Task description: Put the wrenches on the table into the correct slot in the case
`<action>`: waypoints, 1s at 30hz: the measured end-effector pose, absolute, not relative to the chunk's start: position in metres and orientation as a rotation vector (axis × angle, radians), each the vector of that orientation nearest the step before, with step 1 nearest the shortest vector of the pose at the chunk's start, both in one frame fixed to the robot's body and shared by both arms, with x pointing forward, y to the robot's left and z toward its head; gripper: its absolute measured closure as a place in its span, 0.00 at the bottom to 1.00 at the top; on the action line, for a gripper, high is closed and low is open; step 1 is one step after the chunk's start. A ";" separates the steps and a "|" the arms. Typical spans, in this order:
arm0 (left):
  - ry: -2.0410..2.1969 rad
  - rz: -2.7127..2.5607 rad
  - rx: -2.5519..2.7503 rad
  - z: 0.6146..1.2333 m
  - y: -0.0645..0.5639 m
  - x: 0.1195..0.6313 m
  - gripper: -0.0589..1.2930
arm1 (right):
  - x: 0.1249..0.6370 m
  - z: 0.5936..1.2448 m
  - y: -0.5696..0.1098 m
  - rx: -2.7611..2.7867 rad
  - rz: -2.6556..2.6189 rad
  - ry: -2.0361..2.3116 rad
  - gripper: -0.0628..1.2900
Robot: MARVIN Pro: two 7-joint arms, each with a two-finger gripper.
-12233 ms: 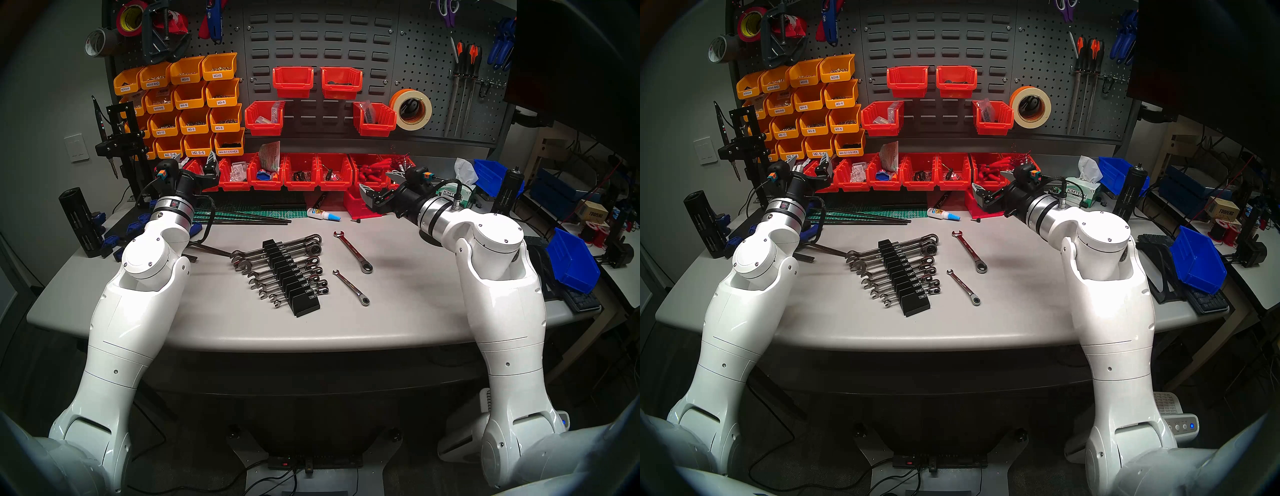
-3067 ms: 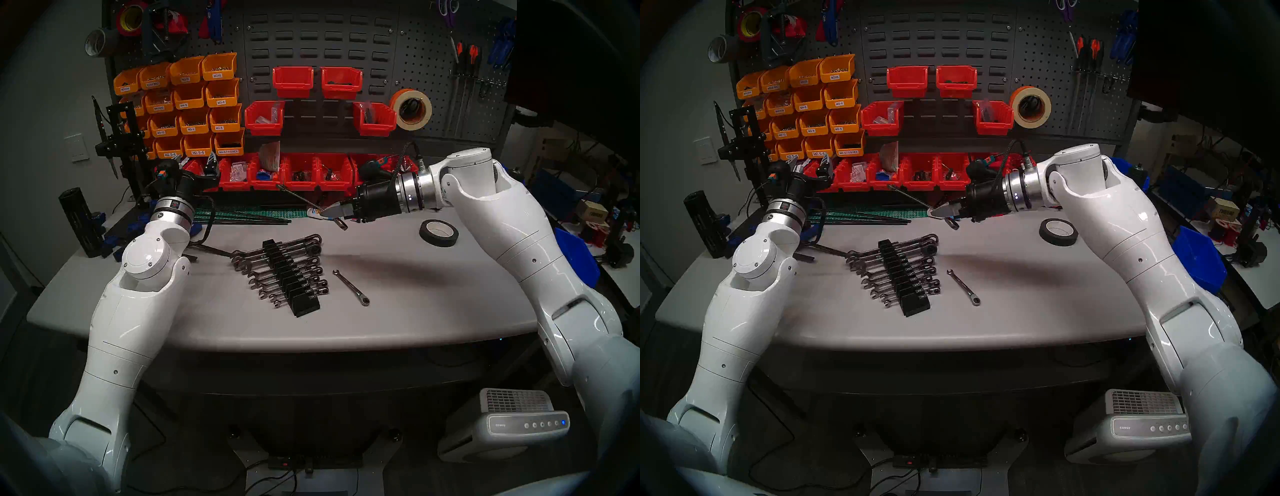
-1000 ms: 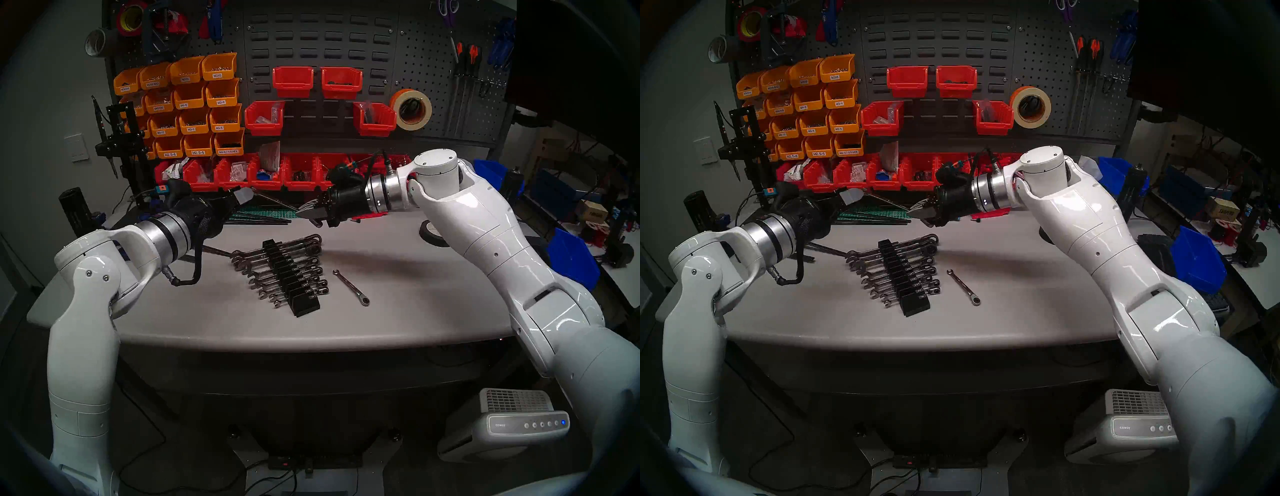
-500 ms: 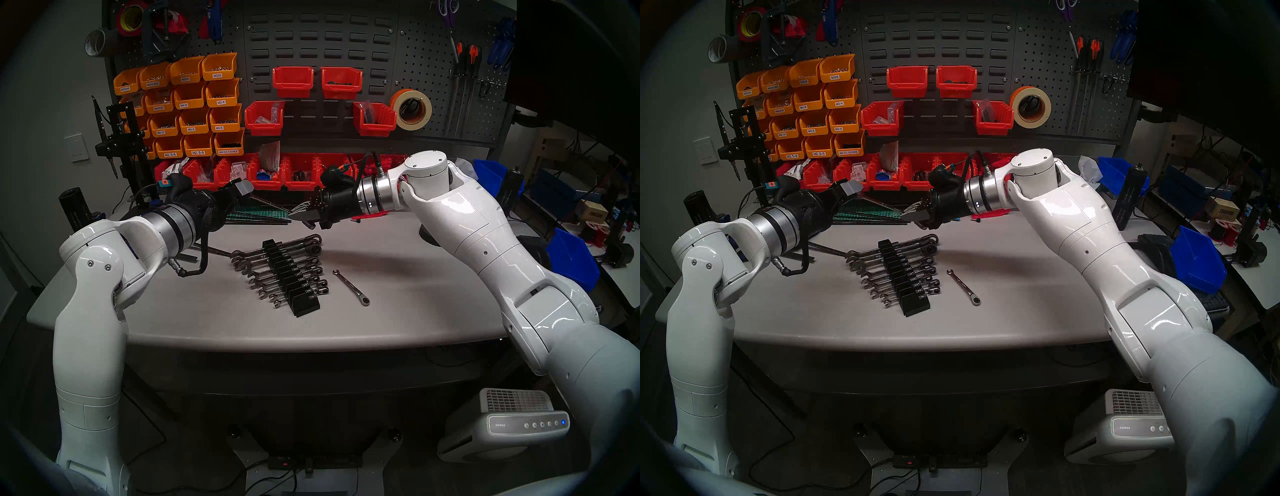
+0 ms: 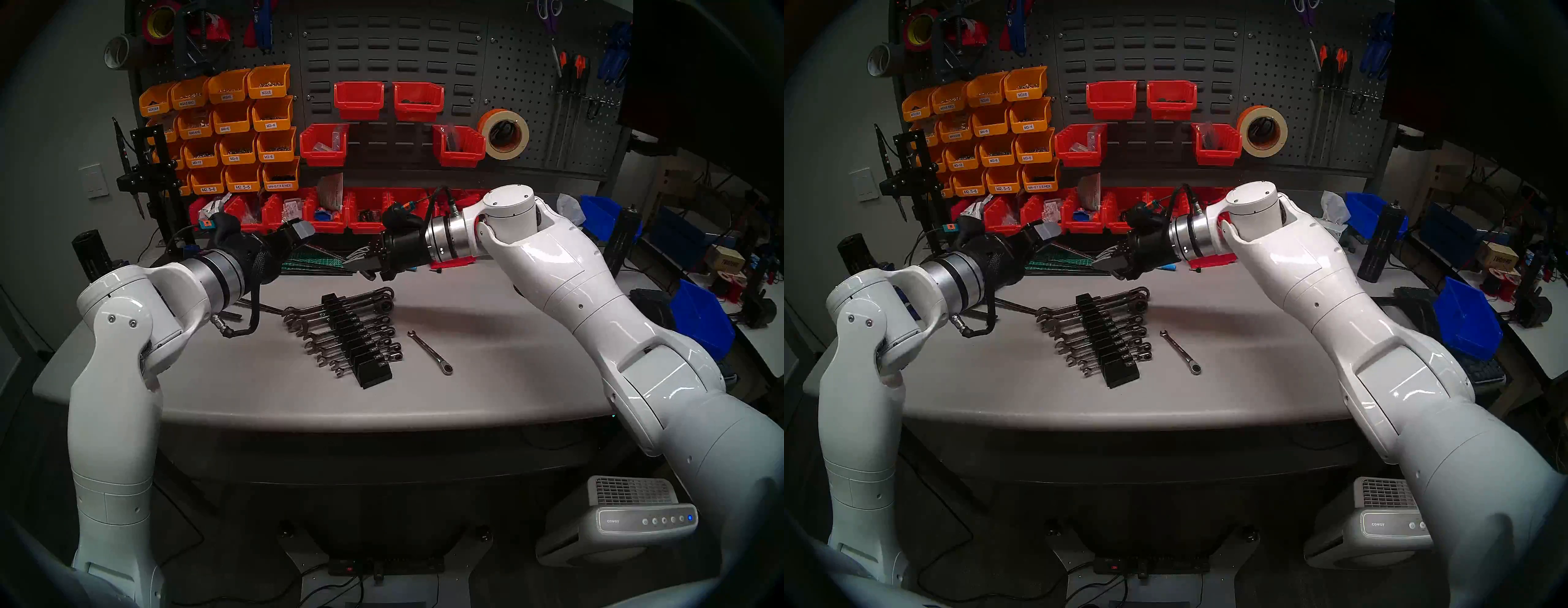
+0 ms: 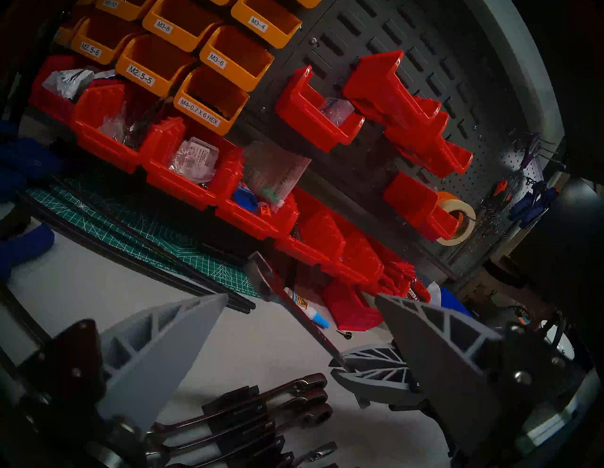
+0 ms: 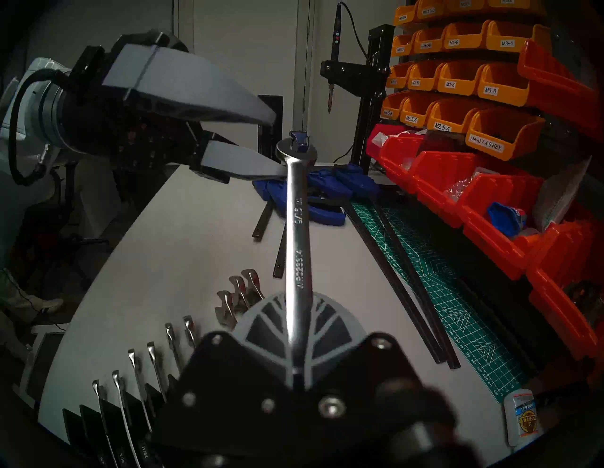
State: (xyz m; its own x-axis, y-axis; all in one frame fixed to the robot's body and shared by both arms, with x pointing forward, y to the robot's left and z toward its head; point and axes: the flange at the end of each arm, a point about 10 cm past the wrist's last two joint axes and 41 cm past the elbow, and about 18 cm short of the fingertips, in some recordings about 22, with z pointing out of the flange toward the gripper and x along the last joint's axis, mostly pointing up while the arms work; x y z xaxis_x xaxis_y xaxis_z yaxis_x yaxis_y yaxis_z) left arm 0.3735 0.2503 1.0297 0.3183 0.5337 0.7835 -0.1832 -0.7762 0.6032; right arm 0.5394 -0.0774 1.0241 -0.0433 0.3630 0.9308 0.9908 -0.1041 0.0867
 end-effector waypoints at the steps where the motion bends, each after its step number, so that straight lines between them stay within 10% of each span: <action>1: 0.311 1.507 1.977 1.029 0.250 0.374 0.04 | 0.539 1.025 -0.076 -1.535 -1.152 -1.473 0.98; 27: 0.399 1.558 2.012 1.020 0.250 0.387 0.06 | 0.533 1.024 -0.064 -1.490 -1.096 -1.508 0.98; 30: 0.397 1.565 2.004 1.022 0.251 0.386 0.29 | 0.533 1.023 -0.064 -1.492 -1.094 -1.508 0.98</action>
